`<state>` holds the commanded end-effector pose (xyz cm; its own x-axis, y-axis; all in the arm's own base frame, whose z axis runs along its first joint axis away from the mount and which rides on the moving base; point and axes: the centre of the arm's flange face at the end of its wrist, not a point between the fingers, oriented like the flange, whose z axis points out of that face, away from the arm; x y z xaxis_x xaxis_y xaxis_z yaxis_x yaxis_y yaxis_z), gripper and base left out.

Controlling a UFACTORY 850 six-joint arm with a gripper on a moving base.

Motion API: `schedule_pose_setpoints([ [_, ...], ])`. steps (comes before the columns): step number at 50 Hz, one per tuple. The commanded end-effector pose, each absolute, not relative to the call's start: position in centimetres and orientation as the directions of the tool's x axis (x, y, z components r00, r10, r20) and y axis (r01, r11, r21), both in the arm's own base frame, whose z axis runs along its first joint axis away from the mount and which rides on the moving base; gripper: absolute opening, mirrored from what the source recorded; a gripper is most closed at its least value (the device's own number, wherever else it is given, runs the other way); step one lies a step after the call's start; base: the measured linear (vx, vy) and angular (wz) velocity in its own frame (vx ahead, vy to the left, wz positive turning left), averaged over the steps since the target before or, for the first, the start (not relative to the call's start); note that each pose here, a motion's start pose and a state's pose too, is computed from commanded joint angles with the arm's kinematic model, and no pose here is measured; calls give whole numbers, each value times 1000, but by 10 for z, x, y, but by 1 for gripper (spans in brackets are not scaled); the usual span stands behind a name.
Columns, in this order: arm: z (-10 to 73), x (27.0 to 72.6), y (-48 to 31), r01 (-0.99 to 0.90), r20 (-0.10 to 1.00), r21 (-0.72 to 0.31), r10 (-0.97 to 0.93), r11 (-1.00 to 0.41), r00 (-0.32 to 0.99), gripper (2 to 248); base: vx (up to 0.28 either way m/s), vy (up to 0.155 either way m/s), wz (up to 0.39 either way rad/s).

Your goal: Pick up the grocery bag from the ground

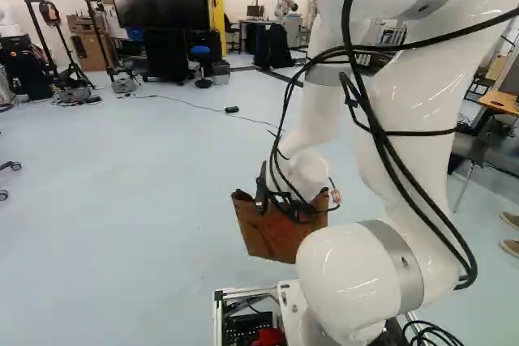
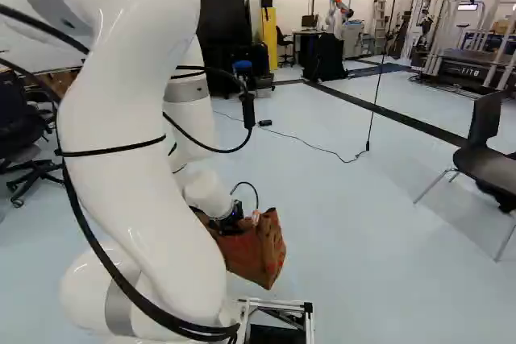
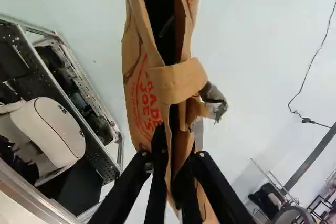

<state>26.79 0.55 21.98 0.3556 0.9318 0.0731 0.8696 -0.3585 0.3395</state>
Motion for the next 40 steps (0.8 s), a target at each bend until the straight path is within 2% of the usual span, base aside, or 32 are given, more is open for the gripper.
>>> schedule_pose_setpoints([
  [40, 247, 275, 4, 705, 239, 437, 828, -558, 507, 21, 0, 0, 0],
])
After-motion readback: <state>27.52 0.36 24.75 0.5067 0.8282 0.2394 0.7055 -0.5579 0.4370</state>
